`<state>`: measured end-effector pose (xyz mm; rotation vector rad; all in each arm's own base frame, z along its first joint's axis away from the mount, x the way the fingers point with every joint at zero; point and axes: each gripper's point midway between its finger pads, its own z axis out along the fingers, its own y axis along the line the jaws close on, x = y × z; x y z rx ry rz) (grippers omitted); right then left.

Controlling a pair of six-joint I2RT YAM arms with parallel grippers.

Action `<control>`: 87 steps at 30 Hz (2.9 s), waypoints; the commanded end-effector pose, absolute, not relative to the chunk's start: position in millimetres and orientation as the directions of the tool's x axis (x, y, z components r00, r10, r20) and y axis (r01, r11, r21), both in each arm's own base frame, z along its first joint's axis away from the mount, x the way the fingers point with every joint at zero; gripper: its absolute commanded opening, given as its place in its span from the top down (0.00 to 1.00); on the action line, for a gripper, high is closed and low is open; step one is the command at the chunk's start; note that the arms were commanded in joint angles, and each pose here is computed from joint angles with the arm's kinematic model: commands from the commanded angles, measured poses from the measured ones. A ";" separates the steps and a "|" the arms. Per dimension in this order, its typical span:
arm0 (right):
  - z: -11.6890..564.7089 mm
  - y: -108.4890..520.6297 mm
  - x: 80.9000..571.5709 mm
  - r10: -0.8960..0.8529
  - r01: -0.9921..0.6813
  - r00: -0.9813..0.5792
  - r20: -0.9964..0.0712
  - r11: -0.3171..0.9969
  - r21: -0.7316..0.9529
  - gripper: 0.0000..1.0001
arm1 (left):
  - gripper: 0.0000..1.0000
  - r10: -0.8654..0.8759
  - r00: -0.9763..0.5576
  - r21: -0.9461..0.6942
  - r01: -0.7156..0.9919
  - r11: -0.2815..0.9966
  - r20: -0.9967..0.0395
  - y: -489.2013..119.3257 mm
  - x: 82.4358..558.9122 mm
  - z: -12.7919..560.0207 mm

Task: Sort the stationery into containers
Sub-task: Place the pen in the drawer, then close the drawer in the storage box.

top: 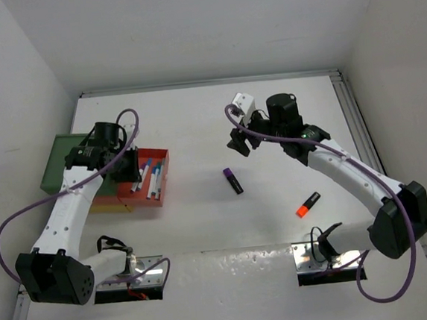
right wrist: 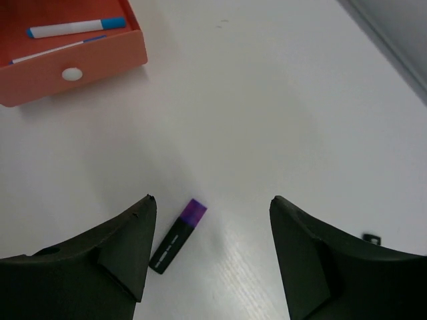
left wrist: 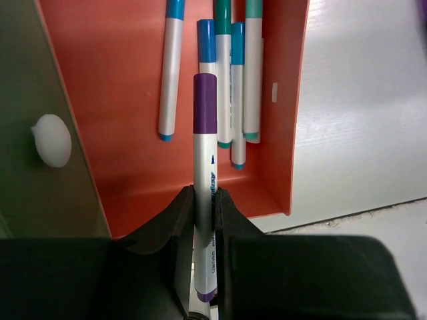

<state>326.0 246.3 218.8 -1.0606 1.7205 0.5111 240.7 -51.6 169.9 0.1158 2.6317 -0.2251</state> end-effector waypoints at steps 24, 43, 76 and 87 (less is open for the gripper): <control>236.4 282.8 356.7 -0.041 -0.687 -0.625 -0.780 0.505 0.523 0.37 | 0.32 0.154 -0.571 -0.006 0.268 0.963 -0.806 -62.8 313.1 304.2; 164.4 419.7 346.0 0.013 -0.360 -0.919 -0.394 0.378 0.853 1.00 | 0.58 0.207 -0.745 0.153 0.142 0.978 -0.634 44.3 283.3 269.9; 142.7 553.5 318.1 0.043 -0.225 -0.972 -0.233 0.134 0.965 1.00 | 0.48 0.037 -0.814 -0.180 0.172 0.969 -0.580 43.3 272.1 200.2; 140.8 589.9 310.8 0.060 -0.211 -0.975 -0.212 0.019 0.977 1.00 | 0.49 0.013 -0.841 -0.230 0.162 0.960 -0.541 51.1 274.6 181.0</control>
